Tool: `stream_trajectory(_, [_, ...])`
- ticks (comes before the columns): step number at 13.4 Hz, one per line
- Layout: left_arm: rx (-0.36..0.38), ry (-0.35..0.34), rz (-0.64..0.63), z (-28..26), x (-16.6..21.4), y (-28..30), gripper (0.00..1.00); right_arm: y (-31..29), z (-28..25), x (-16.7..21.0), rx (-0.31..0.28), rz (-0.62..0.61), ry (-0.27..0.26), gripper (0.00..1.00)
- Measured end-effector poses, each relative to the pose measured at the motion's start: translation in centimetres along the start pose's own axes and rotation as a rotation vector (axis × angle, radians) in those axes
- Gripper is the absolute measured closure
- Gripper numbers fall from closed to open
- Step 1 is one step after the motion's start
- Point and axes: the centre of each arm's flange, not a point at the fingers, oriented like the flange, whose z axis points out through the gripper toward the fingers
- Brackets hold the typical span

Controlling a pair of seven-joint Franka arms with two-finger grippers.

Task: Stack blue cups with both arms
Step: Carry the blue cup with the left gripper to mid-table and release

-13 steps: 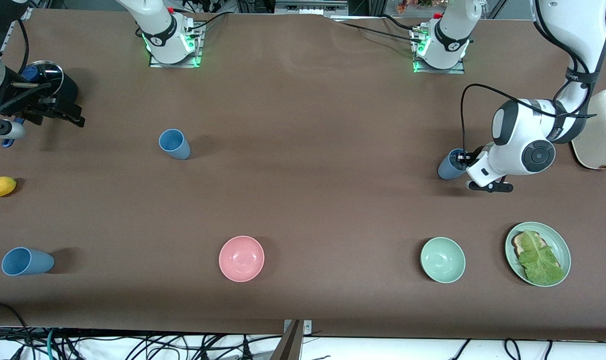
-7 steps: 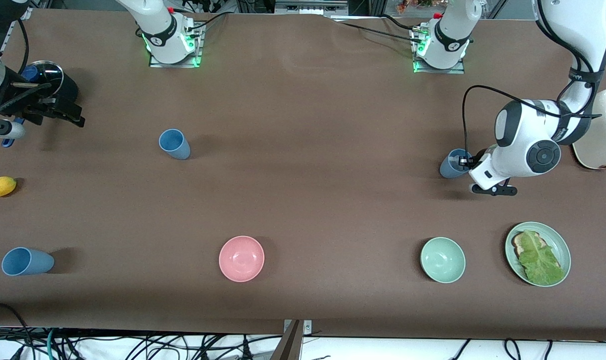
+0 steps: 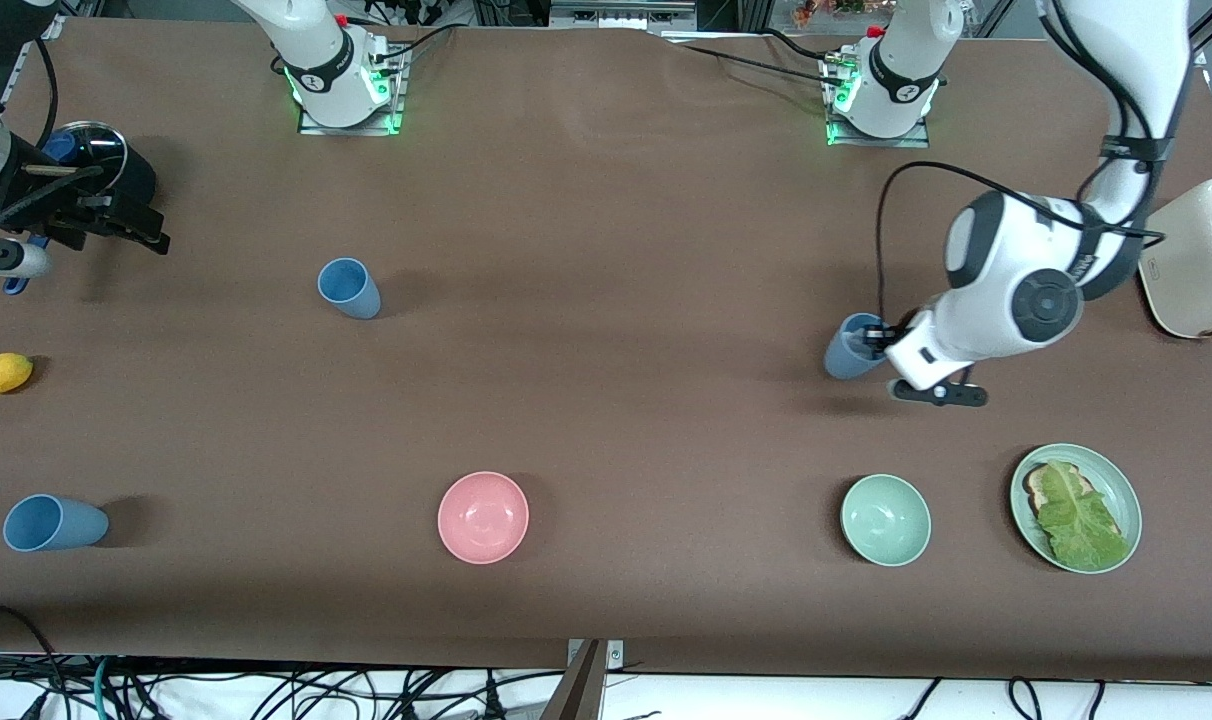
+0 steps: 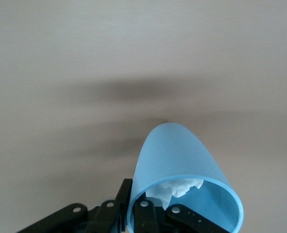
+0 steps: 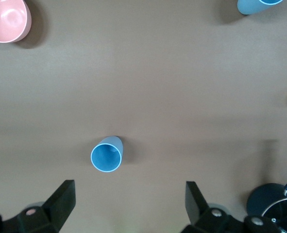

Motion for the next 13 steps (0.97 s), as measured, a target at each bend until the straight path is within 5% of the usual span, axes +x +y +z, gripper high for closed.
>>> stream_trajectory(7, [-0.086, -0.087, -0.238, 4.1, -2.2, 18.4, 0.98, 0.0, 0.0, 0.0, 0.000, 0.000, 0.000, 0.00])
stream_trajectory(13, [-0.081, -0.110, -0.229, 8.0, -3.3, 24.0, 0.98, 0.1, 0.0, 0.0, 0.000, 0.002, -0.001, 0.00])
